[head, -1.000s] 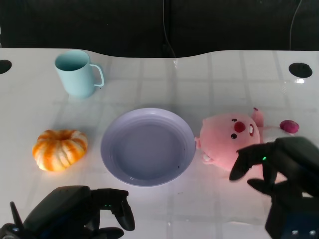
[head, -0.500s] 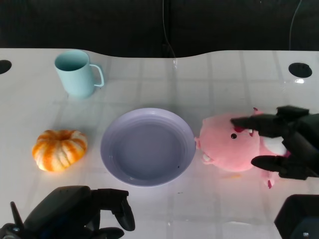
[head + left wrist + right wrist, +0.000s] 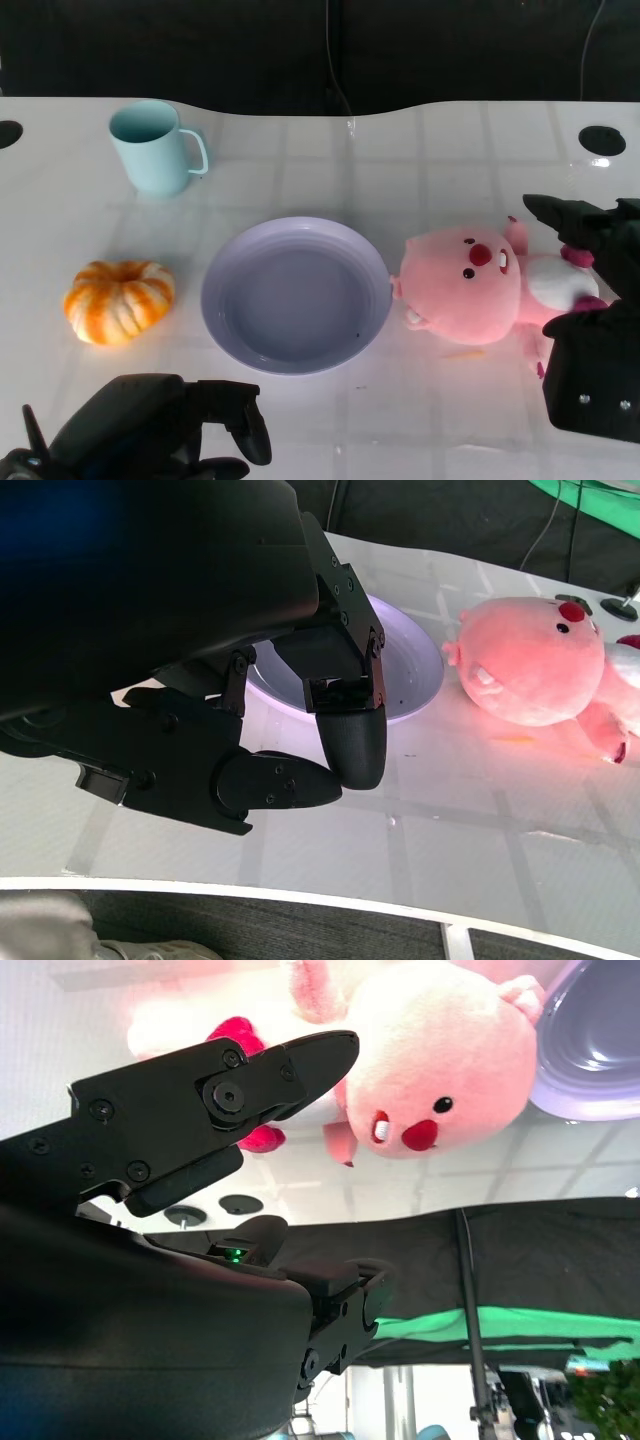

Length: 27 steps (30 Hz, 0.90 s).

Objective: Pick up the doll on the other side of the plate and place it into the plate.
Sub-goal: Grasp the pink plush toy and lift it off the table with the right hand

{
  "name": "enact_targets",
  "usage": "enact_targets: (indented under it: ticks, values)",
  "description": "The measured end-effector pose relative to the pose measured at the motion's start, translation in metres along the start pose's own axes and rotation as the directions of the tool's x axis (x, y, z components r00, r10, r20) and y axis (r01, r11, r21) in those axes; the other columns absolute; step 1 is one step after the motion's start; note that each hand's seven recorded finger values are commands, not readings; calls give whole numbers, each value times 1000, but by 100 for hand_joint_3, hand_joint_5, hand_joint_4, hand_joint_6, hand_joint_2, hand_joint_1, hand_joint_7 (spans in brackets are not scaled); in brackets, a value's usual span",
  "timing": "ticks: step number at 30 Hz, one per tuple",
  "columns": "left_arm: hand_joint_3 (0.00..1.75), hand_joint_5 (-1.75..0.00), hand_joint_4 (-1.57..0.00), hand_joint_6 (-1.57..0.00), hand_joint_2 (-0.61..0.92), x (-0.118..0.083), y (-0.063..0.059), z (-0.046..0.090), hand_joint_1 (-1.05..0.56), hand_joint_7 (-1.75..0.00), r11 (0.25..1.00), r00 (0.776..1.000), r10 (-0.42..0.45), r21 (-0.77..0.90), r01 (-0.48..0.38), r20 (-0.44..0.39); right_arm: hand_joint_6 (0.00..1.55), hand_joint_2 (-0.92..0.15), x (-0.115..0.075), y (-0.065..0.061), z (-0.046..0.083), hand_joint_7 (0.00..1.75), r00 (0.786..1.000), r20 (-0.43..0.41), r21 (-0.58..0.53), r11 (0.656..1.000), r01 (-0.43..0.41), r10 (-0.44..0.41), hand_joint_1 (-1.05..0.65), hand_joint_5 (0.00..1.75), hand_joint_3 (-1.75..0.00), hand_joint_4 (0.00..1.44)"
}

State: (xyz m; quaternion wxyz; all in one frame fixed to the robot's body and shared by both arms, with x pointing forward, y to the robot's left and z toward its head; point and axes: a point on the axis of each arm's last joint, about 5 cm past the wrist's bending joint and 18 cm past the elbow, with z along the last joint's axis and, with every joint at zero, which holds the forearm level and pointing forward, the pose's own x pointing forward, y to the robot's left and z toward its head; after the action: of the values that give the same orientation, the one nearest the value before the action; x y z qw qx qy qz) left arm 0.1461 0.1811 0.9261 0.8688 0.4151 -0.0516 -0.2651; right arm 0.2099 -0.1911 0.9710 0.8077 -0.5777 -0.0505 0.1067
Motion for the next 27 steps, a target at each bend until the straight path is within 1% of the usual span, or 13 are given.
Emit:
enact_targets:
  ticks: [2, 5, 8, 13, 19, 25, 27]
  values:
    - [36, -160, -62, -69, 92, 0, 0, 0, -30, -108, 1000, 1000, 0, 1, 0, -5, 17, -85, 4, -1, -1, 0, 1000, -7, -10, 1000, -21, 21, -69, 41, 0, 13]
    - [36, -160, -62, -70, 92, 0, 0, 0, -30, -109, 1000, 1000, -1, 1, 1, -5, 17, -85, 9, 2, -4, 0, 998, -23, -9, 999, -54, 53, -70, 38, 0, 14]
    - [36, -159, -62, -69, 92, 0, 0, 1, -30, -109, 1000, 1000, -1, 2, 1, -5, 19, -85, 16, 8, -7, 1, 995, -34, -13, 995, -95, 94, -70, 37, 0, 13]
    - [35, -161, -63, -70, 92, 1, -1, 1, -30, -110, 1000, 1000, -2, -2, 2, -5, 21, -86, 31, 21, -13, 2, 984, -55, -59, 983, -173, 170, -69, 35, 0, 16]
    - [34, -162, -64, -70, 92, 1, -1, 2, -29, -110, 1000, 1000, -4, 0, 4, -2, 23, -87, 45, 31, -14, 2, 974, -74, -102, 970, -220, 214, -70, 33, -1, 19]
    - [34, -161, -63, -70, 92, 1, -1, 4, -29, -109, 1000, 1000, -2, 3, 2, 5, 29, -90, 62, 40, -13, 2, 960, -103, -148, 950, -274, 261, -71, 26, 0, 31]
    - [35, -161, -63, -70, 92, 1, -1, 4, -29, -109, 1000, 1000, -1, 6, 1, 7, 33, -90, 66, 43, -13, 2, 958, -106, -174, 943, -283, 268, -72, 24, 0, 38]
